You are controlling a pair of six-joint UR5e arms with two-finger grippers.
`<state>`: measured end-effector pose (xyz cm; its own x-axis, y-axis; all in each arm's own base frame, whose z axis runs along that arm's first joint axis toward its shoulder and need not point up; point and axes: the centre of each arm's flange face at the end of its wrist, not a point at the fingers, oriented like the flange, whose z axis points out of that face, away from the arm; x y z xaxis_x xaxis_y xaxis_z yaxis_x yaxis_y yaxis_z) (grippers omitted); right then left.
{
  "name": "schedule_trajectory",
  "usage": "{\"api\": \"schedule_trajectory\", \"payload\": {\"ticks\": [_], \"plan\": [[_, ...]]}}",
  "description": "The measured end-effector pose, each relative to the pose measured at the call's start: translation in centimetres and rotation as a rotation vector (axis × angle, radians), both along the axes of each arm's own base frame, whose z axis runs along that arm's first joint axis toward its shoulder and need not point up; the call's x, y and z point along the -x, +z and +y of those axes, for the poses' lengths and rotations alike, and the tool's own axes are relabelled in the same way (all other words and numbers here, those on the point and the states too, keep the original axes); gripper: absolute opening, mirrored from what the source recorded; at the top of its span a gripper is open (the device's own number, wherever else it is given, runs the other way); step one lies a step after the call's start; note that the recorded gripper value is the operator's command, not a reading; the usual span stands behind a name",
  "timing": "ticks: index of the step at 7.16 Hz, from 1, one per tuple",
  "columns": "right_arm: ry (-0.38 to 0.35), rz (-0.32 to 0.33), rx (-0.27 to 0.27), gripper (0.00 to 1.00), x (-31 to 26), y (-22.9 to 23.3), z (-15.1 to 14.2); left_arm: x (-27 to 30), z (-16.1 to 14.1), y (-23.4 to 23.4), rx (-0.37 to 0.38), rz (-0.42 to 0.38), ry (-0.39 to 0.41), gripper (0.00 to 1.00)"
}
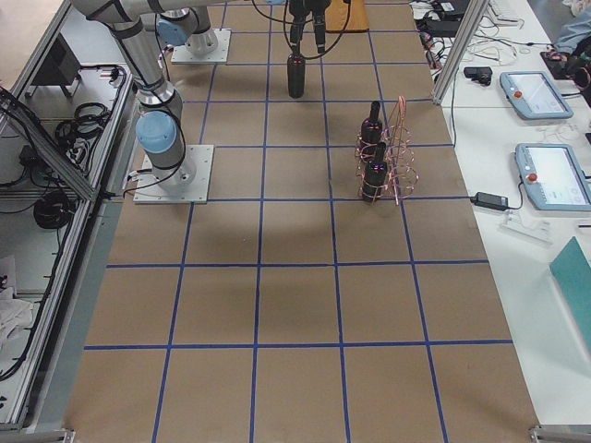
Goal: Take wine from basket and place on tray
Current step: 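Reach the left gripper to the standing bottle and grasp its neck, then lift the bottle with the left gripper and carry it over the wooden tray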
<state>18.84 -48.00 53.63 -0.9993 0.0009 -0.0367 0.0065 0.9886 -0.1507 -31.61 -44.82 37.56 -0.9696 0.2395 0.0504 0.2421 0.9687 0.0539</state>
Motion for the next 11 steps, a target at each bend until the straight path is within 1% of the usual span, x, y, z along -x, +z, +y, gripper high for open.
{"api": "schedule_trajectory", "payload": {"ticks": [1,2,4,5,6,7,9,11], "plan": [[-0.001,0.001,0.001,1.0,0.0,0.0,0.0,0.0,0.0,-0.3,-0.005,-0.001,-0.003,0.1],[-0.001,0.0,0.002,1.0,0.0,0.1,0.1,0.0,0.0,-0.3,-0.007,-0.001,-0.004,0.0],[0.0,-0.001,0.005,1.0,0.0,0.3,0.3,0.0,0.0,-0.2,-0.007,-0.004,-0.01,0.0],[0.0,-0.001,0.005,1.0,0.1,0.3,0.3,-0.4,-0.5,1.0,0.017,-0.004,-0.018,0.0],[-0.001,-0.001,0.005,1.0,0.1,0.3,0.3,-1.6,-1.9,3.0,0.052,-0.002,-0.032,0.0],[-0.001,-0.001,0.006,1.0,0.1,0.3,0.3,-4.1,-4.3,5.6,0.078,-0.003,-0.038,0.0],[-0.001,0.0,0.006,1.0,0.1,0.3,0.3,-13.3,-10.1,9.8,0.11,-0.011,-0.008,0.0],[-0.001,0.001,0.006,1.0,0.1,0.3,0.3,-24.5,-14.7,11.0,0.128,-0.027,0.036,0.0]]}}
